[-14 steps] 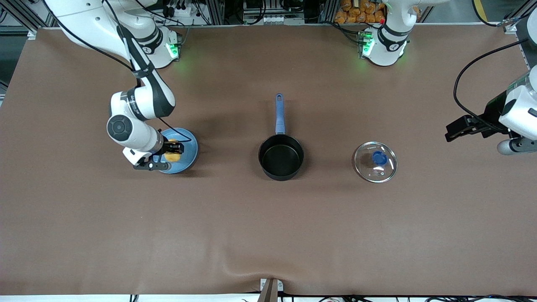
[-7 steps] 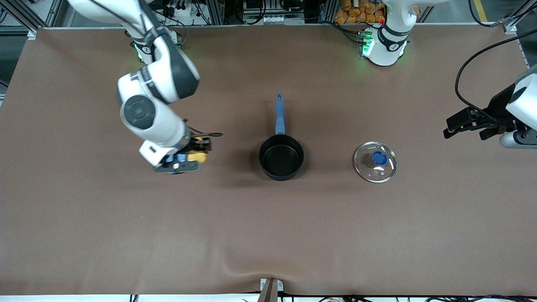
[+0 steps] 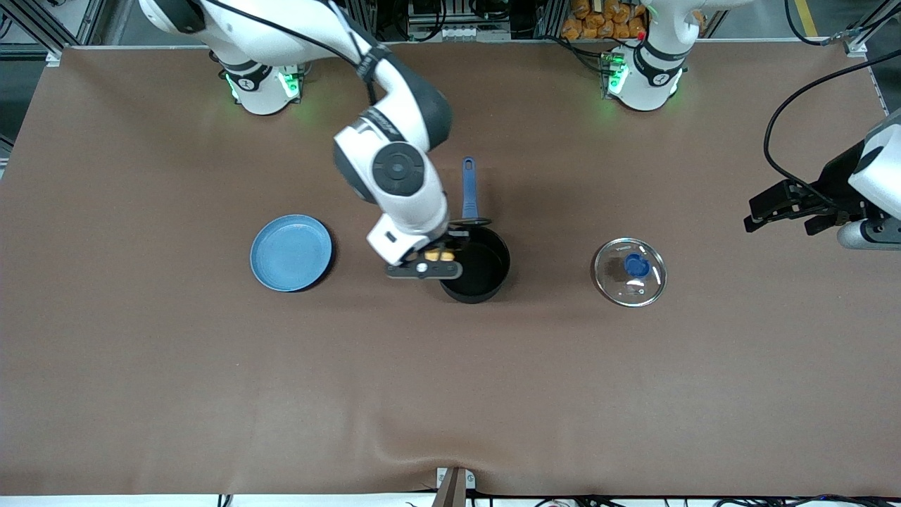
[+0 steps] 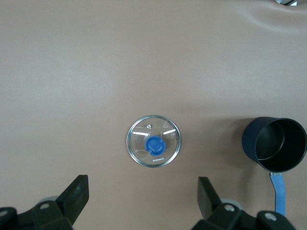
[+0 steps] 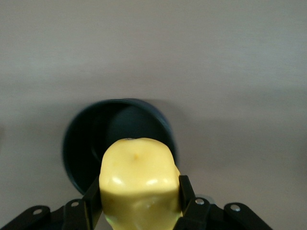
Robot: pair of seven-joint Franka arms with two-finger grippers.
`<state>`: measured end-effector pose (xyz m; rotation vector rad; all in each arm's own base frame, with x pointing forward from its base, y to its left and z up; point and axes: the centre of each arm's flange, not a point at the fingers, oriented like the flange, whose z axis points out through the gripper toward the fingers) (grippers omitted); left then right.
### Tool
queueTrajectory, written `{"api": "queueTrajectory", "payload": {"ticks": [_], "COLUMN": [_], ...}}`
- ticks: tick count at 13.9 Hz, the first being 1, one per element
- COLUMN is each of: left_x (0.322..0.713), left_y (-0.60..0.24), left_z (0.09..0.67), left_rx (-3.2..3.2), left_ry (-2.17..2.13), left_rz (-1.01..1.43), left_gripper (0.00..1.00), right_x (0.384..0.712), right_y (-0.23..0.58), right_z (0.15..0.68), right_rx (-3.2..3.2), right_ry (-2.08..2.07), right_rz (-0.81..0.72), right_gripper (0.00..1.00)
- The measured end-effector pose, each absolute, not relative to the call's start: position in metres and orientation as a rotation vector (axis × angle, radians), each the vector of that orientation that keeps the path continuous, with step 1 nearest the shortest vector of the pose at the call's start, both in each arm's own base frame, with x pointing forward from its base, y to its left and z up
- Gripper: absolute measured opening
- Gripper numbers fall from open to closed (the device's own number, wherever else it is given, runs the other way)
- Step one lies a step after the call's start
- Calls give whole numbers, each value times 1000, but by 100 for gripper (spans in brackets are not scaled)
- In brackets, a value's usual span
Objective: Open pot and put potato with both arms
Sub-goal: 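Carry the potato with the right gripper over the saucepan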
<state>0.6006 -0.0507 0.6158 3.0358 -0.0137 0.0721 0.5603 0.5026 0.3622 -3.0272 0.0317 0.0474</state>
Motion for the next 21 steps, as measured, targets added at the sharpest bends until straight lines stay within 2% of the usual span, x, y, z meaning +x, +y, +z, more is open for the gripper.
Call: {"api": "queueTrajectory", "payload": {"ticks": [7,11,21], "left_x": [600,597,593], "left_y": [-58,-61,-59], "left_z": [615,620,623], "left_rx": [3037,3047,3056], "left_ry": [-36,-39,-32], "left_rz": [70,78,79], "left_gripper": [100,100,100], "right_x": [531,527,529], "right_y": [556,562,558], "right_z": [295,263,228], "right_rx": [-3012,-3018,-3041], "right_ry": [43,56,74], "right_rz": [40,44,64], "right_gripper": [66,66,66]}}
